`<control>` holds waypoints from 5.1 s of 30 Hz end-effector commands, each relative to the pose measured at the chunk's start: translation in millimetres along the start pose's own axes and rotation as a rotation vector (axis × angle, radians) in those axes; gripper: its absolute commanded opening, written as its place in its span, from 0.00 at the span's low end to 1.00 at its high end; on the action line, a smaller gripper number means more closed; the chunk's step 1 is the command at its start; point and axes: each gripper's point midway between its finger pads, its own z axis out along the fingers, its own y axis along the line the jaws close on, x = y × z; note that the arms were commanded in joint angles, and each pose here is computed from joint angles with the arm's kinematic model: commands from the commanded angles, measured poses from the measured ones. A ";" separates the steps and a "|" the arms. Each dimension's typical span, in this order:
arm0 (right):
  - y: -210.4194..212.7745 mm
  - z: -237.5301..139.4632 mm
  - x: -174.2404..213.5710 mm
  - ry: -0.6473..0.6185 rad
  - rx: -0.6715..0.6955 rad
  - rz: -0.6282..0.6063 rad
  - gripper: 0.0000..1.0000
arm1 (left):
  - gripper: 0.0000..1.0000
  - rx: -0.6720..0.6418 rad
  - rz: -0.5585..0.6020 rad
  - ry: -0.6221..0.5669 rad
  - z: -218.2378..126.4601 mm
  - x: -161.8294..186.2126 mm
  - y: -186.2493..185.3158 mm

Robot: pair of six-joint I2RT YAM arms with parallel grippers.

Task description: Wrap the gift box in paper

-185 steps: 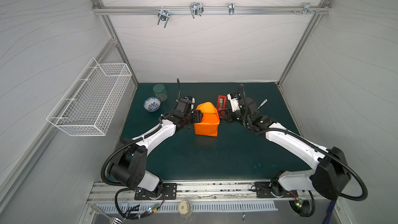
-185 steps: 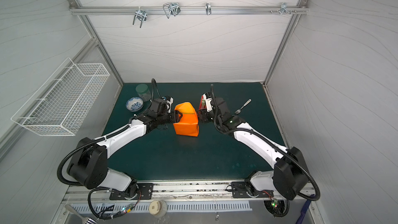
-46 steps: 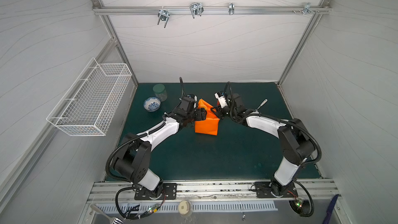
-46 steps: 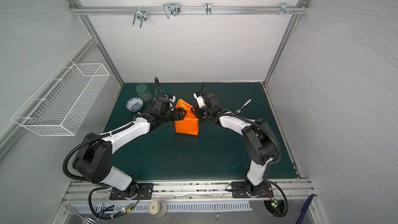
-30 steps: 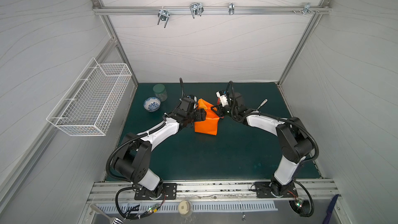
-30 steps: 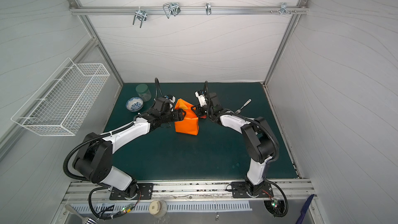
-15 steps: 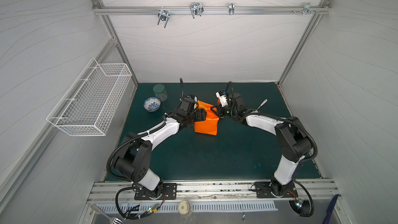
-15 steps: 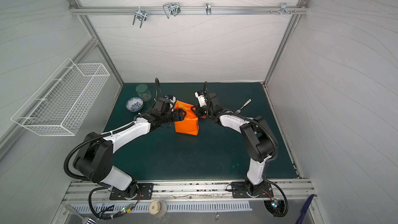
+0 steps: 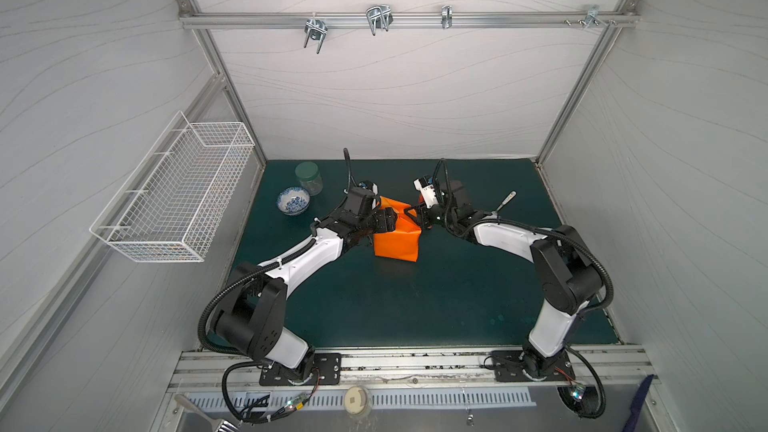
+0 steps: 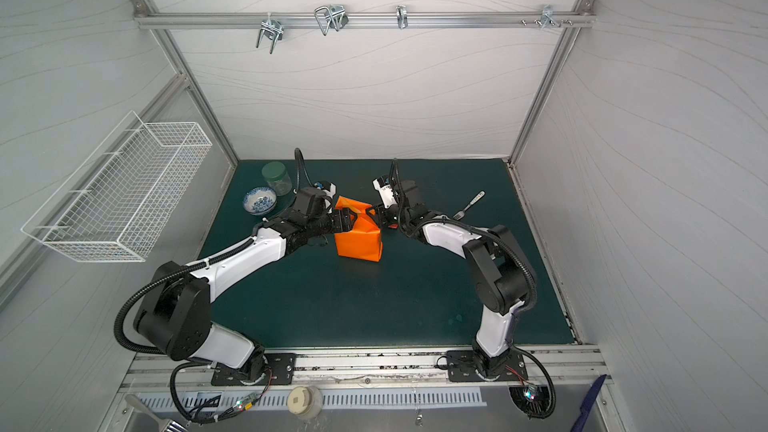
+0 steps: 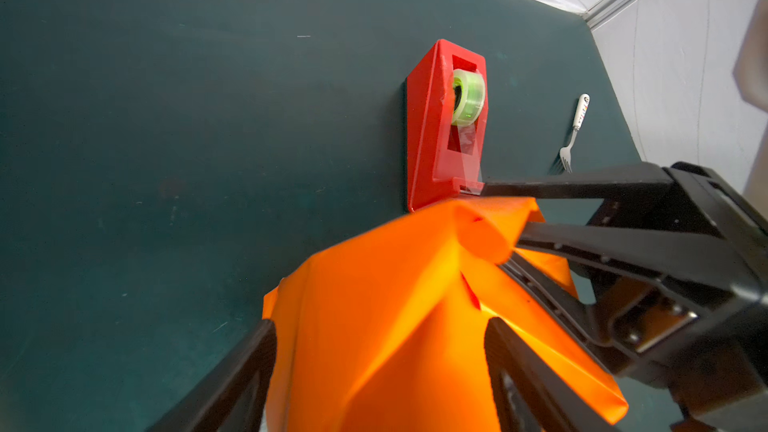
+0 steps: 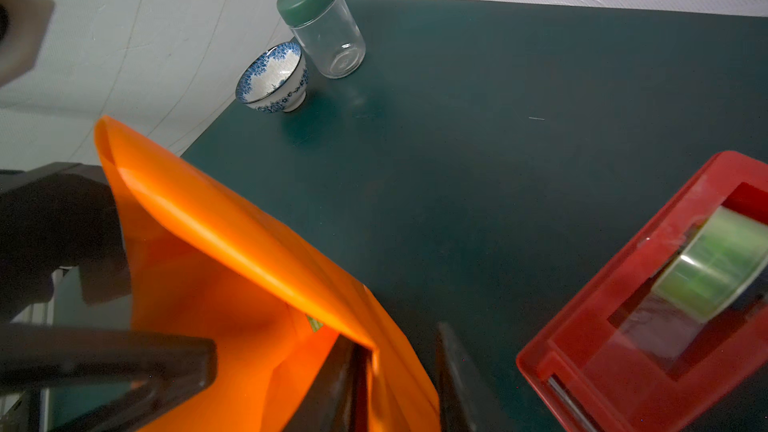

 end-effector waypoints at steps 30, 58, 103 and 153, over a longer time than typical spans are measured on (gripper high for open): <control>67.1 -62.7 17.1 0.115 0.179 -0.314 0.52 | 0.79 0.014 -0.032 -0.017 -9.6 2.9 5.4; 53.2 -18.3 25.8 0.185 0.263 -0.416 0.19 | 0.78 0.017 -0.034 0.008 -1.8 7.2 5.6; 38.1 -18.6 13.6 0.071 0.136 -0.093 0.25 | 0.83 0.133 -0.034 -0.009 7.0 -9.6 -21.8; 14.8 -18.5 22.5 0.049 0.070 -0.141 0.52 | 0.81 0.130 -0.064 -0.010 8.6 -16.1 -25.4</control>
